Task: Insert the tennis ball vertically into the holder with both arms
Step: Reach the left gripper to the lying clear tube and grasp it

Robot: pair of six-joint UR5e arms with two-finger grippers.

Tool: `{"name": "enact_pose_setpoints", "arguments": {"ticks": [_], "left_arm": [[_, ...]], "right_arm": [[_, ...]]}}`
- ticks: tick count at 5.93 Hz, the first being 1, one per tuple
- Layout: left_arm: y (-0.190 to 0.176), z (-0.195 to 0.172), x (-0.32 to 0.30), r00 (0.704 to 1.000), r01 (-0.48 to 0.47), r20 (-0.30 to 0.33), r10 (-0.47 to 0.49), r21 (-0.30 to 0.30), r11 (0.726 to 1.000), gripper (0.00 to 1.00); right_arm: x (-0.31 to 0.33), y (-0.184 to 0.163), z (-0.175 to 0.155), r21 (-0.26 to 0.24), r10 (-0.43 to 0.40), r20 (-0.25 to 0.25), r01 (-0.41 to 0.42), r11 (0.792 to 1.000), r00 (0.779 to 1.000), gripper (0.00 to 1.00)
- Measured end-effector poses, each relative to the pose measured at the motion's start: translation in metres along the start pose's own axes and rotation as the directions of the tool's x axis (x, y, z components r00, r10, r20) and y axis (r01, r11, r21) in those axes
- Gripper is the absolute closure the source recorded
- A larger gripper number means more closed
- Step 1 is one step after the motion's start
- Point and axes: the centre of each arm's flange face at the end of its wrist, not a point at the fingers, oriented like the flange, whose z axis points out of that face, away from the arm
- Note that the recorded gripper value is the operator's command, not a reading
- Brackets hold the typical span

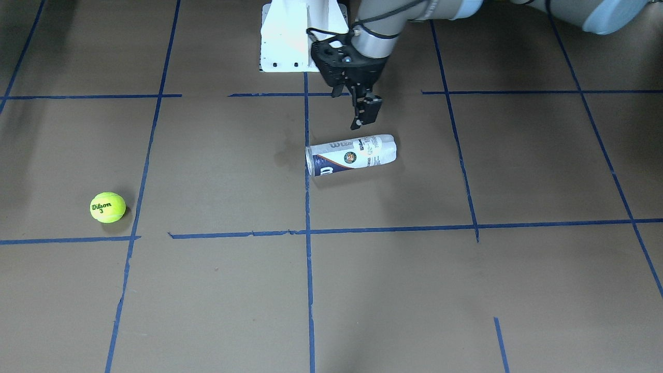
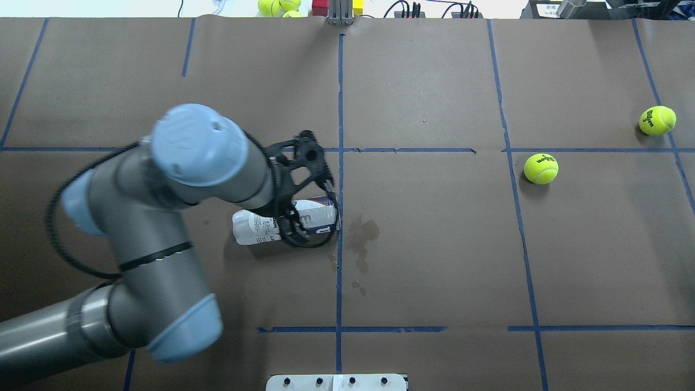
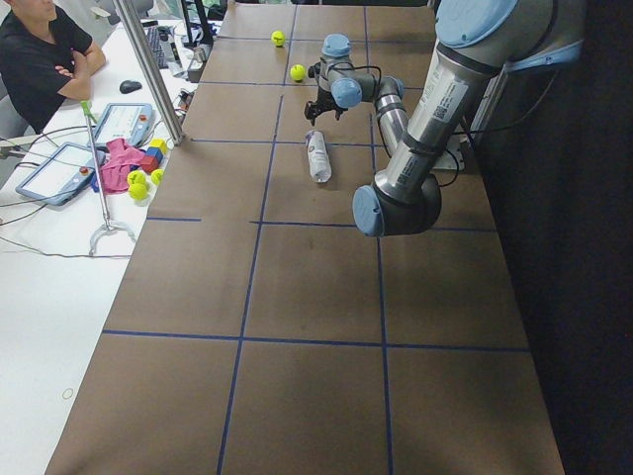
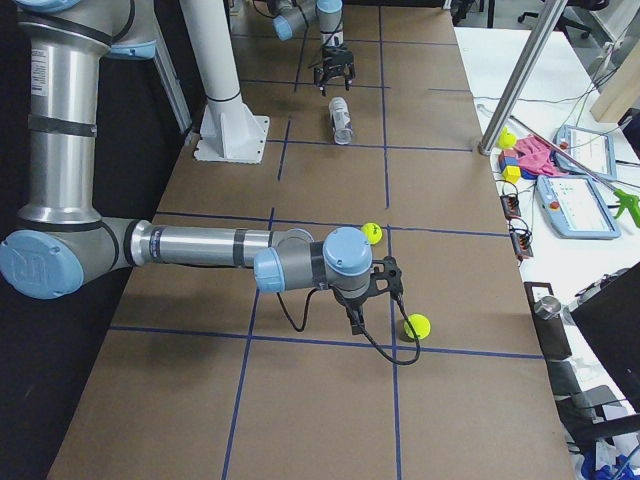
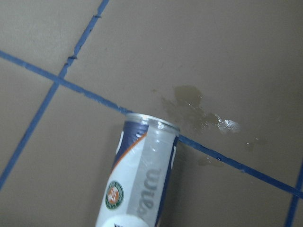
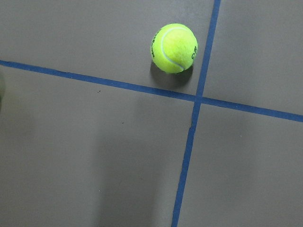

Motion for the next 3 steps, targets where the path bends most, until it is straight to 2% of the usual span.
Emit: {"name": "enact_pose_setpoints", "arguments": {"ticks": [1, 2, 3], "left_arm": [[-0.034, 0.025, -0.002, 0.998, -0.037, 0.051, 0.039, -0.038, 0.999, 0.0], [-0.064, 0.045, -0.007, 0.993, -0.075, 0.087, 0.083, -0.089, 0.993, 0.0], [-0.094, 0.058, -0.012, 0.985, -0.091, 0.128, 0.114, -0.175, 0.98, 0.0]], "right_arm": [[-0.003, 0.009, 0.002, 0.015, -0.015, 0.049, 0.014, 1.0, 0.999, 0.0], [-0.004, 0.013, 0.003, 0.022, -0.023, 0.067, 0.021, 1.0, 0.998, 0.0], [-0.004, 0.015, 0.003, 0.025, -0.024, 0.073, 0.022, 0.999, 0.997, 0.0]]}}
